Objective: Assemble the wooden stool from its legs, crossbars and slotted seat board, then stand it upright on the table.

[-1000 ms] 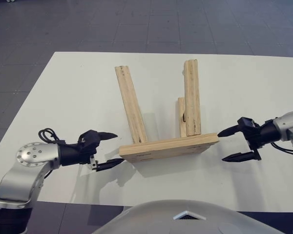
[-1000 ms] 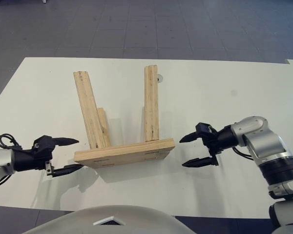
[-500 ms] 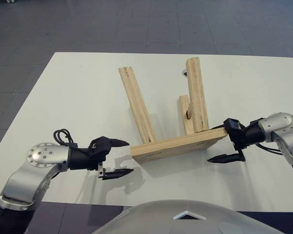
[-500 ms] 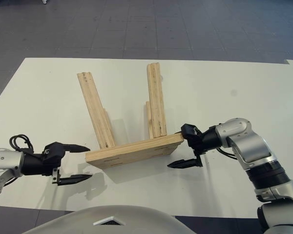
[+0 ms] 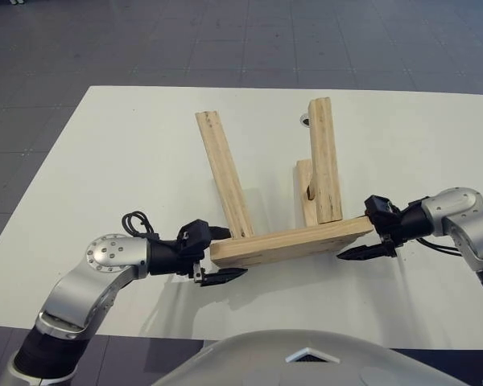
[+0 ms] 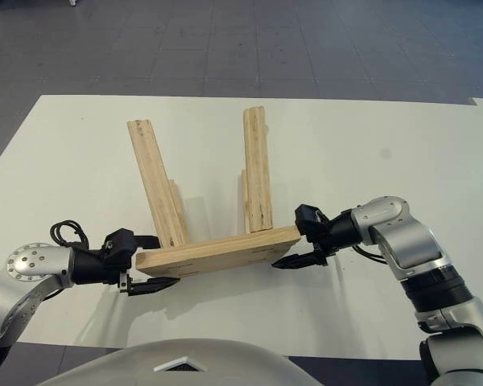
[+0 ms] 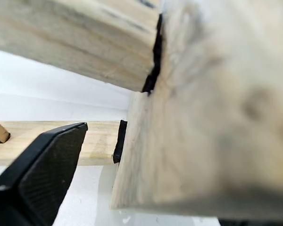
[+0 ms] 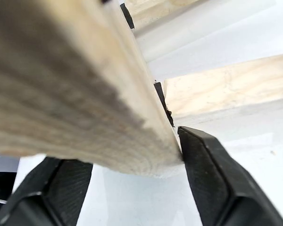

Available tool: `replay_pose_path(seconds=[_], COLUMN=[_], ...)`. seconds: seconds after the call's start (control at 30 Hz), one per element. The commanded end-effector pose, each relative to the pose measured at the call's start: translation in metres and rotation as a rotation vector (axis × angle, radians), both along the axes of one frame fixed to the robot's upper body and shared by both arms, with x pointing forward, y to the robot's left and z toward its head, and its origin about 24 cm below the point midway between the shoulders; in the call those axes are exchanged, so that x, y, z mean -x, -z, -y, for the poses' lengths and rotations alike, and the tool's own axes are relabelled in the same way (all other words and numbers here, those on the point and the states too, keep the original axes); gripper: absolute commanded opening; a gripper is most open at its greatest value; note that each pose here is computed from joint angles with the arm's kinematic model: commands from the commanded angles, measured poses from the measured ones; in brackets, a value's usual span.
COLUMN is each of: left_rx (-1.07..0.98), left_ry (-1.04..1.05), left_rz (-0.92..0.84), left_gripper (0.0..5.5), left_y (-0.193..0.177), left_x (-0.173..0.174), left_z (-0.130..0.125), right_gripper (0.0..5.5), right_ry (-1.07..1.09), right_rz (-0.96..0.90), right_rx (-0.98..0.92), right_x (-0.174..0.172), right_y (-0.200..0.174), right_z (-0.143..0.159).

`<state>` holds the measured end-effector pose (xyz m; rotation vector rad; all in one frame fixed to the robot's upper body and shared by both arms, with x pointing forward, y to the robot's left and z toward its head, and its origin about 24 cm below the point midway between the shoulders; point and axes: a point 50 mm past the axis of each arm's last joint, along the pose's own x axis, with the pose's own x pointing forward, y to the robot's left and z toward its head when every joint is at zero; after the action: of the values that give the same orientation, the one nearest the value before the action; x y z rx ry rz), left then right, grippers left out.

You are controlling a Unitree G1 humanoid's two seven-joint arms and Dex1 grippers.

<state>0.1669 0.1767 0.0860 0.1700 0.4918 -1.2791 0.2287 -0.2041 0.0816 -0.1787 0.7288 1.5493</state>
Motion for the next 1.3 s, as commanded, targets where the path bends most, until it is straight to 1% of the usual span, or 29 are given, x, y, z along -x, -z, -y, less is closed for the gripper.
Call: replay_pose_path(seconds=[0.03,0.1,0.13,0.27,0.33,0.47,0.53,0.67,0.77,0.83,0.93,1.0,1.07,1.2,1.3], left_rx=[0.006,0.063,0.107,0.216,0.274,0.385,0.439,0.512,0.602,0.626,0.632,0.681,0.703,0.727,0.741], left_ry=[0.053,0.072,0.079,0.093,0.098,0.162,0.157,0.047,0.003,0.017,-0.069,-0.183,-0.24,-0.224,-0.216], left_rz=[-0.118,-0.174,-0.179,-0.161,-0.167,-0.264,-0.287,-0.299,-0.38,-0.431,-0.503,-0.568,-0.651,-0.783,-0.824], left_gripper=[3.32,2.93,2.73,2.12,1.86,1.45,1.42,1.42,1.42,1.42,1.42,1.42,1.42,1.42,1.42], left_y=[-0.003,-0.016,-0.029,-0.074,-0.09,-0.106,-0.116,-0.125,-0.131,-0.135,-0.122,-0.114,-0.11,-0.107,-0.108], left_x=[0.006,0.002,-0.003,-0.023,-0.03,-0.024,-0.027,-0.054,-0.073,-0.076,-0.093,-0.116,-0.129,-0.134,-0.137], left_z=[-0.004,-0.007,-0.009,-0.021,-0.024,-0.017,-0.016,-0.023,-0.032,-0.033,-0.03,-0.03,-0.029,-0.027,-0.025], right_gripper=[2.26,2.22,2.21,2.04,1.93,1.74,1.74,1.74,1.74,1.74,1.74,1.74,1.74,1.74,1.74], right_ry=[-0.004,-0.004,-0.01,-0.077,-0.093,-0.06,-0.05,-0.052,-0.018,0.004,0.087,0.208,0.294,0.382,0.435], right_rz=[-0.058,-0.133,-0.18,-0.369,-0.434,-0.559,-0.628,-0.744,-0.826,-0.87,-0.868,-0.866,-0.923,-1.058,-1.077], right_rx=[-0.134,-0.221,-0.255,-0.3,-0.315,-0.414,-0.472,-0.54,-0.527,-0.49,-0.483,-0.533,-0.556,-0.602,-0.58], right_x=[-0.005,-0.003,-0.001,0.017,0.023,0.012,0.002,-0.011,-0.016,-0.016,-0.035,-0.063,-0.081,-0.095,-0.098], right_y=[-0.036,-0.053,-0.062,-0.095,-0.105,-0.13,-0.142,-0.154,-0.152,-0.148,-0.142,-0.142,-0.139,-0.125,-0.12], right_z=[-0.01,-0.016,-0.019,-0.02,-0.019,-0.018,-0.016,-0.016,-0.017,-0.018,-0.029,-0.036,-0.043,-0.047,-0.047])
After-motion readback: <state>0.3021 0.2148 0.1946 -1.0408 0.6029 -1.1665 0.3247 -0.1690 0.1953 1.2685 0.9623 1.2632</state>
